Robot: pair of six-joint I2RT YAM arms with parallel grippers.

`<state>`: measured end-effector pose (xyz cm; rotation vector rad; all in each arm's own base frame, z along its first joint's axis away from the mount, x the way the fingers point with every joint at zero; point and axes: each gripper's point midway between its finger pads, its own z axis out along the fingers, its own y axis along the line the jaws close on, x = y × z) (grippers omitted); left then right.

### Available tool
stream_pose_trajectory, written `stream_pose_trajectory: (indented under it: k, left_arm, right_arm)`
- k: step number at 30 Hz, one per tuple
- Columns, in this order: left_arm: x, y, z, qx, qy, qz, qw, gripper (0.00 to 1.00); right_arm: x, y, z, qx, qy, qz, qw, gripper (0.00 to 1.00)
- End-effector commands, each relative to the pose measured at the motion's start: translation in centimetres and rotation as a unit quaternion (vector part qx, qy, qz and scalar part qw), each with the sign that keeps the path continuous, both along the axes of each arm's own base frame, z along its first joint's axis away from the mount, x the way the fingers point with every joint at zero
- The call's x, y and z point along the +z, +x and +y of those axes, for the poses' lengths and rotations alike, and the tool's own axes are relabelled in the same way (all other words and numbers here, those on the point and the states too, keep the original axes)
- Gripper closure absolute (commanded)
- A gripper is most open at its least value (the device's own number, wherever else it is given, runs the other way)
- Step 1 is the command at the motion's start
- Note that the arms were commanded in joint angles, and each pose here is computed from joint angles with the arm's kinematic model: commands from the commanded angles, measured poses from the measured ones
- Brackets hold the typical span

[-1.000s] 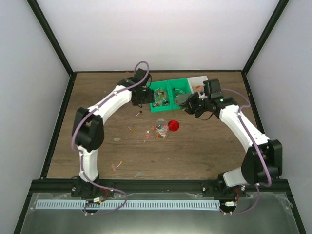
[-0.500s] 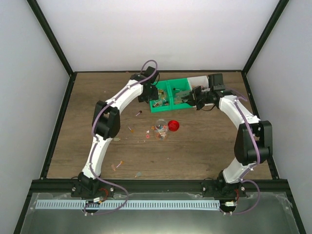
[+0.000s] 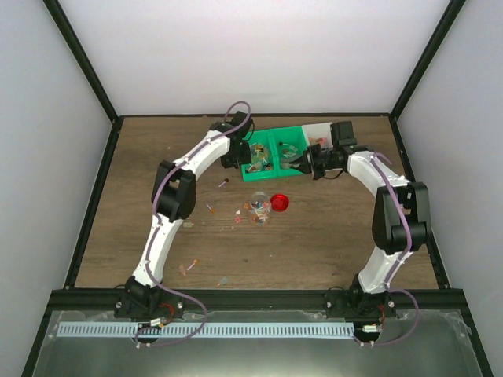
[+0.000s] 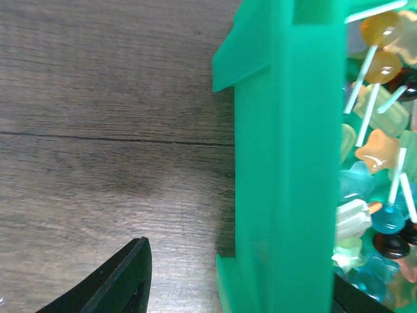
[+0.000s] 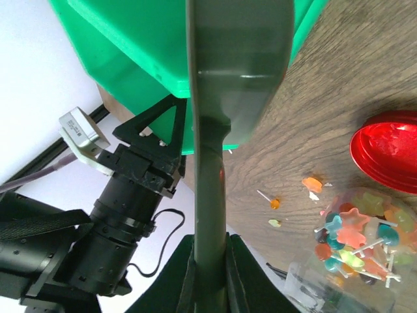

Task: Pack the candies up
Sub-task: Scoop the fake candies from the storage box.

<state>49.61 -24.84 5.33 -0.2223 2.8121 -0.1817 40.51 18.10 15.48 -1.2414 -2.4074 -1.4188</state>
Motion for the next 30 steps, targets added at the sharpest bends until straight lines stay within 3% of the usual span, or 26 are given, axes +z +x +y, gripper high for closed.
stream_pose_trajectory:
  k: [1, 12, 23, 30]
  left_arm:
    - [-0.4, 0.9, -0.9, 0.009, -0.019, -0.004, 1.000, 0.48]
    - [-0.9, 1.6, -0.6, 0.025, -0.012, -0.014, 1.000, 0.58]
    - [-1.2, 1.8, -0.9, 0.034, -0.020, -0.015, 0.999, 0.62]
    - [-2.4, 1.4, -1.4, 0.030, -0.026, 0.001, 0.999, 0.63]
  right_arm:
    - [1.1, 1.0, 0.0, -0.020, 0.023, 0.027, 0.999, 0.99]
    - [-1.2, 0.1, -1.3, 0.004, -0.018, 0.177, 0.984, 0.99]
    - [0.9, -0.5, -2.8, -0.007, 0.008, 0.202, 0.979, 0.99]
    - [-2.6, -1.6, -2.9, 0.016, -0.004, 0.258, 0.966, 0.99]
